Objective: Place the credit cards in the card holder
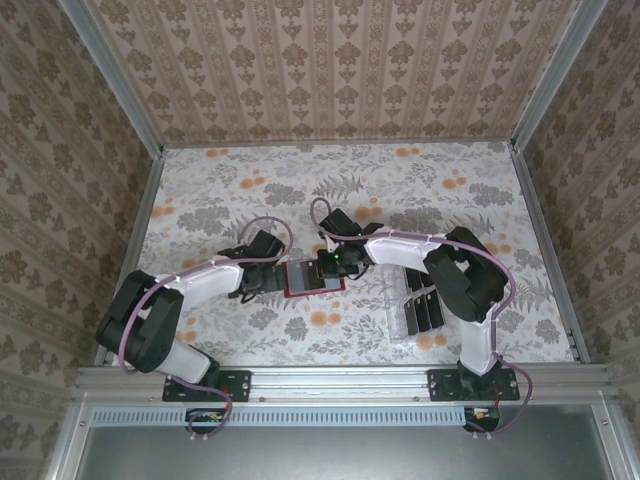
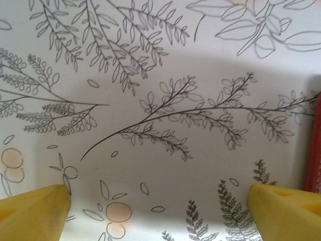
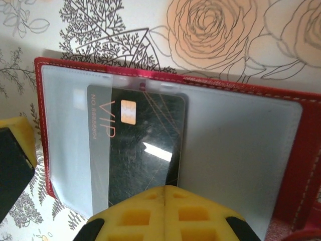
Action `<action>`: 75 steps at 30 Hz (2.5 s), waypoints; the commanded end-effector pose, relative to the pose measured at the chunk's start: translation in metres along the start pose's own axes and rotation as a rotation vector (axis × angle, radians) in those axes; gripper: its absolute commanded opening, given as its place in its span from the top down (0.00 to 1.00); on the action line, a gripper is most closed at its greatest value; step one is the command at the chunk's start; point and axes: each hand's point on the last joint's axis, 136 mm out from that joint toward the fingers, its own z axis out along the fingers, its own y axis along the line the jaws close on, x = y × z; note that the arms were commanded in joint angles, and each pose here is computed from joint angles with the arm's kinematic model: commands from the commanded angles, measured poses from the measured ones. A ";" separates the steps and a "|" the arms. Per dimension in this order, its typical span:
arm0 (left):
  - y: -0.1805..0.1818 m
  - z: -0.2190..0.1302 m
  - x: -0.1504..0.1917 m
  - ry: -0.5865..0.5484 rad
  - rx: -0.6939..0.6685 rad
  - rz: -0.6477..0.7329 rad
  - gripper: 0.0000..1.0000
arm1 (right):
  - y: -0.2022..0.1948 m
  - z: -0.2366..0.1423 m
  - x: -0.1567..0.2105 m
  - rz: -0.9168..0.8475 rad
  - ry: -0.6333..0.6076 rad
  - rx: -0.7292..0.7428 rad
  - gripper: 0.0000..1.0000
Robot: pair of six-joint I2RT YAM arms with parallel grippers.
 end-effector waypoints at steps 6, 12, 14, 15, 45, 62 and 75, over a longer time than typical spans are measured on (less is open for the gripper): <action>-0.006 0.002 -0.003 0.006 0.013 0.010 0.00 | 0.022 0.003 -0.003 0.004 0.007 -0.071 0.94; -0.006 0.004 -0.002 0.010 0.013 0.011 0.00 | 0.020 -0.015 -0.011 -0.011 -0.042 -0.044 0.93; -0.006 0.004 -0.002 0.011 0.014 0.011 0.00 | 0.012 -0.020 -0.014 -0.007 -0.056 -0.020 0.93; -0.007 0.005 -0.002 0.012 0.013 0.013 0.00 | 0.008 -0.021 -0.014 -0.005 -0.056 -0.004 0.93; -0.012 0.012 -0.001 0.019 0.020 0.021 0.00 | 0.033 0.018 -0.019 0.003 0.006 -0.076 0.94; -0.013 0.013 0.001 0.022 0.026 0.018 0.00 | 0.056 0.017 -0.017 -0.013 0.007 -0.129 0.94; -0.015 0.014 0.000 0.022 0.028 0.025 0.00 | 0.017 -0.005 -0.009 0.011 -0.029 -0.029 0.94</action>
